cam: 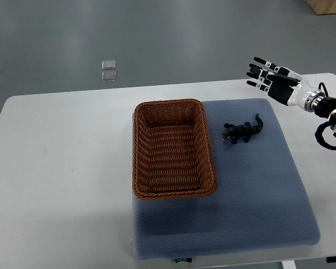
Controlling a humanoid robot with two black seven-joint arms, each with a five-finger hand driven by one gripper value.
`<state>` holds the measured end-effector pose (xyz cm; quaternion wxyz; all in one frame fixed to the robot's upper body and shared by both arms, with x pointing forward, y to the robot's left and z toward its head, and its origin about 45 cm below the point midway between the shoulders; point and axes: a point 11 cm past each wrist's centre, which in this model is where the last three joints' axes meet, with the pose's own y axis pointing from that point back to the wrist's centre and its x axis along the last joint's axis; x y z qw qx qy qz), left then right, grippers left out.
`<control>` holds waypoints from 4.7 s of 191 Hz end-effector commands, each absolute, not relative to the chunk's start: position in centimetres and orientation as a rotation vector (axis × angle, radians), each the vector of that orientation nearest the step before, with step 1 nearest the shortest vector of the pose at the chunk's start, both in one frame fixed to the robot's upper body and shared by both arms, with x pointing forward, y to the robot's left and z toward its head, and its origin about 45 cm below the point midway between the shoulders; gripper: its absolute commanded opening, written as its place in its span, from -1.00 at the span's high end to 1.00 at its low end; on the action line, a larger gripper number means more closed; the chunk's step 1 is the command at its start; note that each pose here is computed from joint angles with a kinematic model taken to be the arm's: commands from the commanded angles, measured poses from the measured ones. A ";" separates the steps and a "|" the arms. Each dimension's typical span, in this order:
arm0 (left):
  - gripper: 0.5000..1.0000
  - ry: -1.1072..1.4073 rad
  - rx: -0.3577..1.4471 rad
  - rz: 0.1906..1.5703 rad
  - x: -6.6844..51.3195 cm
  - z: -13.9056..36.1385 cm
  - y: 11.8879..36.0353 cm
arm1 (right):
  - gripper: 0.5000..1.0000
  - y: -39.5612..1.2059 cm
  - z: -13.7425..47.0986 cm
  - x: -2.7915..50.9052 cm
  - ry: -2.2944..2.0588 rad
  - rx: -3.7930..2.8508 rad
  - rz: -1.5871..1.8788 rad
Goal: Place crocodile in brown basket with right hand
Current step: 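Move the right hand toward the dark toy crocodile beside the basket, then lower the right hand over the crocodile and position fingers around it, then close the right hand fingers to grasp the crocodile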
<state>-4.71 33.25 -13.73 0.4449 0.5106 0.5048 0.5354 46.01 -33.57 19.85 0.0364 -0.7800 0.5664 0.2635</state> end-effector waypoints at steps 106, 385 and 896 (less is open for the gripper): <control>-1.00 1.250 1.267 1.328 -4.7 -13.7 33.3 | -0.72 -32.4 19.9 45.8 1.722 -2.739 0.499; -1.00 1.250 1.269 1.326 -4.7 -13.7 33.3 | -0.71 -28.3 21.6 44.4 0.717 -3.489 -1.820; -1.00 1.248 1.269 1.328 -4.7 -13.7 33.3 | 0.10 -28.2 17.1 44.0 0.771 -3.570 -2.011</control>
